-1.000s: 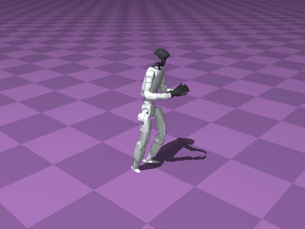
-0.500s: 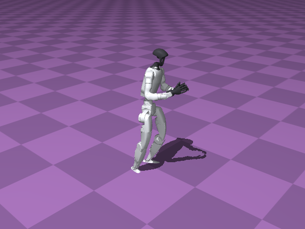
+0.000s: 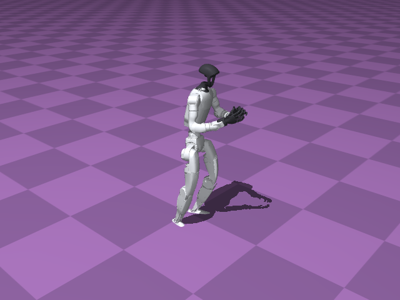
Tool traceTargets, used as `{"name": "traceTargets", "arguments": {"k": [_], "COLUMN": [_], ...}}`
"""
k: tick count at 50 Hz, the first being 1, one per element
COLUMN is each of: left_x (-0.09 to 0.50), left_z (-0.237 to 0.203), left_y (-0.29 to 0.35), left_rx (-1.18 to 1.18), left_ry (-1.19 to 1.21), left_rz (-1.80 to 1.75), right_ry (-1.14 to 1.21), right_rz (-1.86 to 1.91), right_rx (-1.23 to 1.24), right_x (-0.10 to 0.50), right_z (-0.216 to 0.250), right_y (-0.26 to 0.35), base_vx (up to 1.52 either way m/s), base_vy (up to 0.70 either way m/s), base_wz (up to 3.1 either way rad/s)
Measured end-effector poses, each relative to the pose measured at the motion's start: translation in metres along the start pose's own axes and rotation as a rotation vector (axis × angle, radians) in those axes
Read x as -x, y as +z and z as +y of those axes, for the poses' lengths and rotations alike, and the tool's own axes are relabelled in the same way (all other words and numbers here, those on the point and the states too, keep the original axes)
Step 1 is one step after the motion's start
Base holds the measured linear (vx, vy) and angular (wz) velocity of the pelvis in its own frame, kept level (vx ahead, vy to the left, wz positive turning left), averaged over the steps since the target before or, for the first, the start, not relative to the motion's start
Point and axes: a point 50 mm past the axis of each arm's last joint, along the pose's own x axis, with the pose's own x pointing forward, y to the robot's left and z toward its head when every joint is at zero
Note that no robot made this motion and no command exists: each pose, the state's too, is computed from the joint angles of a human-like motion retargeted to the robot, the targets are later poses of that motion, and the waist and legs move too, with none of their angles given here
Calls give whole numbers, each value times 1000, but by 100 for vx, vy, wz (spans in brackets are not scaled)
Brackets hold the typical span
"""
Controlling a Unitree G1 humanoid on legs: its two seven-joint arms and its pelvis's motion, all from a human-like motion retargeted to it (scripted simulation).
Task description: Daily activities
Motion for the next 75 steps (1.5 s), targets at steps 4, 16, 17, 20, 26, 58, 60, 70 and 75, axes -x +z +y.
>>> {"name": "traceTargets", "arguments": {"k": [4,16,17,20,26,58,60,70,75], "left_x": [-2,-10,-11,-13,-17,-39,-40,-41,-40], "left_z": [-1,-1,-1,-2,-1,12,13,16,16], "left_y": [2,8,8,10,13,18,17,14,13], "left_rx": [0,-26,-30,-40,-61,-217,-227,-280,-295], "left_ry": [-14,-57,-62,-75,-97,-132,-132,-134,-137], "left_rz": [-15,-72,-78,-97,-131,-217,-217,-217,-213], "right_ry": [-8,-5,-2,8,21,169,175,184,187], "right_rz": [5,15,14,12,12,-25,-32,-65,-71], "right_rx": [-22,-53,-53,-53,-74,-44,-28,28,42], "right_x": [0,-2,-2,-3,-6,-29,-30,-32,-32], "right_z": [0,0,0,1,3,32,33,37,38], "right_y": [-1,-3,-3,-2,-2,2,2,6,6], "base_vx": [0,0,0,0,0,0,0,0,0], "base_vy": [0,0,0,0,0,0,0,0,0], "base_wz": [0,0,0,0,0,0,0,0,0]}}
